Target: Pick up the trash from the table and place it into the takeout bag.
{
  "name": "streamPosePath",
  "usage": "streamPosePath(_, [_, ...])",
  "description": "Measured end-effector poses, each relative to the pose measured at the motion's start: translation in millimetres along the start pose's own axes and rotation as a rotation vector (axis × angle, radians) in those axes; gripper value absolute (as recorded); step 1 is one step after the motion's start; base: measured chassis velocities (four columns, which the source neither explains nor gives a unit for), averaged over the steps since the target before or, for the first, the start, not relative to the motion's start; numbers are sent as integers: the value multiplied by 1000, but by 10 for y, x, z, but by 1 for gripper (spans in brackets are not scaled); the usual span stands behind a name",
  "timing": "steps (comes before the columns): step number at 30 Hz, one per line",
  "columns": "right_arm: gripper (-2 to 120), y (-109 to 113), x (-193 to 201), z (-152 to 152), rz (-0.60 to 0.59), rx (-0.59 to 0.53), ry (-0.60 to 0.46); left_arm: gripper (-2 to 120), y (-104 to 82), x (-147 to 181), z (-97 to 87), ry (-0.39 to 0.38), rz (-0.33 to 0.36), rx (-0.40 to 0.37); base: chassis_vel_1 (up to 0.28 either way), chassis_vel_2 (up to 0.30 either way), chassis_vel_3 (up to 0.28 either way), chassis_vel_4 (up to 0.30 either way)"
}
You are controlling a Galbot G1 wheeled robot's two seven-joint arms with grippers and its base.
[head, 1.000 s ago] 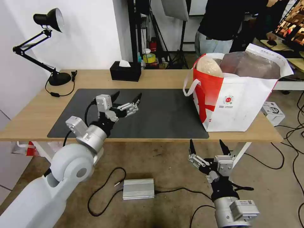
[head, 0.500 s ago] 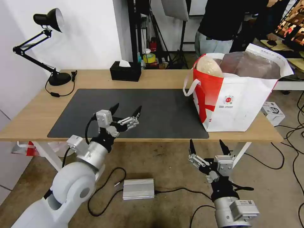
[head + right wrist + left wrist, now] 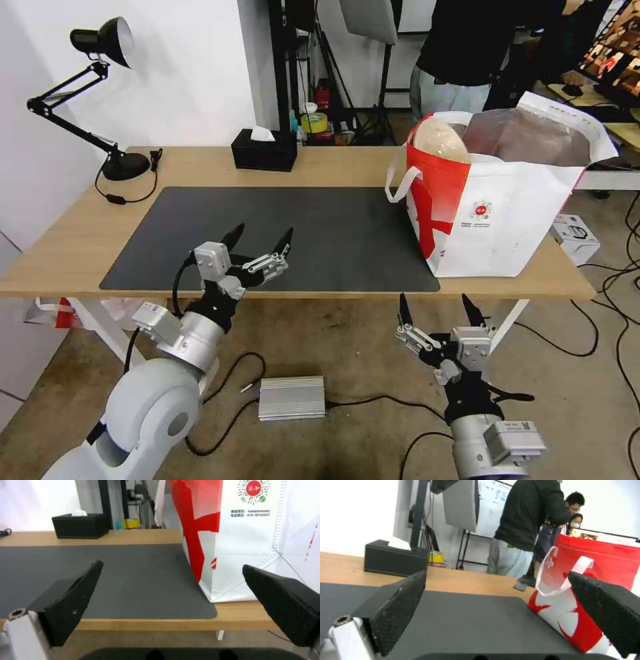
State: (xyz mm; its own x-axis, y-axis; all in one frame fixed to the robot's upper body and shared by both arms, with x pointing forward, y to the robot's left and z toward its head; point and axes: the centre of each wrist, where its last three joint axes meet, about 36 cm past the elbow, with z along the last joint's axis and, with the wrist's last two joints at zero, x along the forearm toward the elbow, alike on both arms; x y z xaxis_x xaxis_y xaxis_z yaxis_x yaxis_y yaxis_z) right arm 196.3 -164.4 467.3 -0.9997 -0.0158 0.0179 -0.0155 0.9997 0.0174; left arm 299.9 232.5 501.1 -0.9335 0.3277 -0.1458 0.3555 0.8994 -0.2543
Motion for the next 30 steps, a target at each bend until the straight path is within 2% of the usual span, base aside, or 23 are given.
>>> streamPosePath(6, [100,0,0,0,0,0,0,100,-7,69,40,-15,-29,-15,0,0,0,0])
streamPosePath(23, [100,0,0,0,0,0,0,100,-125,306,236,-34,-131,11,0,0,0,0])
streamPosePath(30, [100,0,0,0,0,0,0,100,-141,388,302,-39,-171,-14,0,0,0,0])
